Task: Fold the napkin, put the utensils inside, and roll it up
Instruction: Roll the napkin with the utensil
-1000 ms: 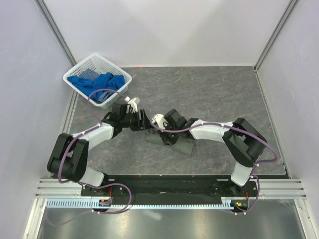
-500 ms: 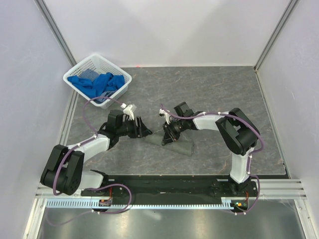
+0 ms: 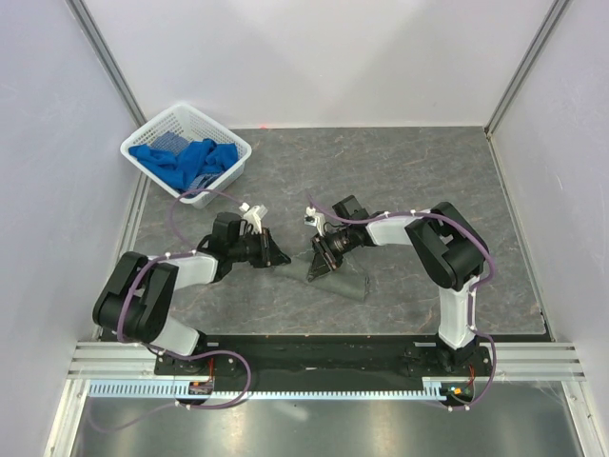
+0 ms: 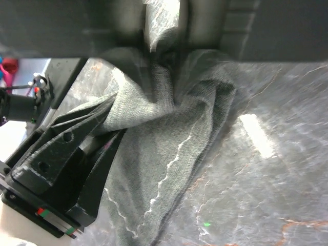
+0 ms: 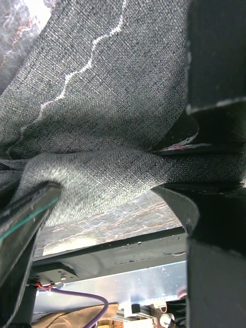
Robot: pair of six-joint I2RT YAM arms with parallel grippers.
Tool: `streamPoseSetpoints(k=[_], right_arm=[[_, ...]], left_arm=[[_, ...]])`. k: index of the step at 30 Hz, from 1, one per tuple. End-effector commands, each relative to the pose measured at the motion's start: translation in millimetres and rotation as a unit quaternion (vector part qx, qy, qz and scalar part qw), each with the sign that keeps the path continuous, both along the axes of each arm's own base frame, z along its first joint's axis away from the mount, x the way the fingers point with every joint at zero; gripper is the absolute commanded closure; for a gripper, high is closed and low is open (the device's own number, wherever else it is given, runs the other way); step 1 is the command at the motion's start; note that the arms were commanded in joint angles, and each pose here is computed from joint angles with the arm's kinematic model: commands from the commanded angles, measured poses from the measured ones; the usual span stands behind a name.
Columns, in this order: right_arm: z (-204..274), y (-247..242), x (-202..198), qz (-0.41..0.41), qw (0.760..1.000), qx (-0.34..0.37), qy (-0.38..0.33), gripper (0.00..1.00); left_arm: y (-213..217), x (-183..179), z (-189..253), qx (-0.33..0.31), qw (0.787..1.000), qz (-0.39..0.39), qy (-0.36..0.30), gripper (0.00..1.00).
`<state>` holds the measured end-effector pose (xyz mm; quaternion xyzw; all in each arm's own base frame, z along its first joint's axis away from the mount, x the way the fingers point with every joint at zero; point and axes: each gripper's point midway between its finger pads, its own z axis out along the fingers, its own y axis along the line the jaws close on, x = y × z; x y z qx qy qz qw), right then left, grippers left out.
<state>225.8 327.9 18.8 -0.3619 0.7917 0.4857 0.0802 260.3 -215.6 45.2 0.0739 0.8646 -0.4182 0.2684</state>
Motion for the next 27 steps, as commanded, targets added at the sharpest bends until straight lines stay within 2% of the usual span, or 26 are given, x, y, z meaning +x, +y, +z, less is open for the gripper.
streamPoseSetpoints(k=[1,2,4,7,10,14,17,20,27], right_arm=[[-31.0,-17.7,-1.6,-0.014,0.997,-0.069,-0.006,0.7],[-27.7,-17.6,0.7,-0.017,0.997,-0.07,-0.012,0.65],[-19.4,-18.9,7.8,-0.028,0.996,-0.078,-0.033,0.59],[-4.9,-21.7,15.7,-0.042,0.993,-0.087,-0.068,0.45],[20.0,-22.9,23.4,-0.054,0.986,-0.09,-0.126,0.39],[36.9,-24.2,30.0,-0.068,0.967,-0.119,-0.213,0.33],[44.5,-17.7,24.5,-0.059,0.94,-0.154,-0.299,0.29],[50.7,-13.2,21.9,-0.057,0.919,-0.164,-0.353,0.27],[42.9,-6.5,9.8,-0.029,0.906,-0.179,-0.383,0.26]], left_arm=[[-3.0,1.9,-6.5,0.0,1.0,-0.01,0.007,0.88],[-2.8,1.0,-11.2,0.003,1.0,-0.011,0.017,0.94],[-2.8,1.8,-14.0,0.011,0.999,-0.011,0.031,0.98],[-1.8,2.8,-17.7,0.023,0.999,-0.013,0.044,0.98],[-0.4,4.5,-19.2,0.034,0.998,-0.011,0.058,0.98],[-0.8,6.2,-17.8,0.037,0.997,-0.01,0.071,0.98],[-1.3,6.4,-17.2,0.041,0.996,-0.01,0.084,0.98],[-1.0,6.0,-19.7,0.046,0.994,-0.007,0.102,0.98],[-2.3,9.3,-21.7,0.047,0.991,0.0,0.123,0.98]])
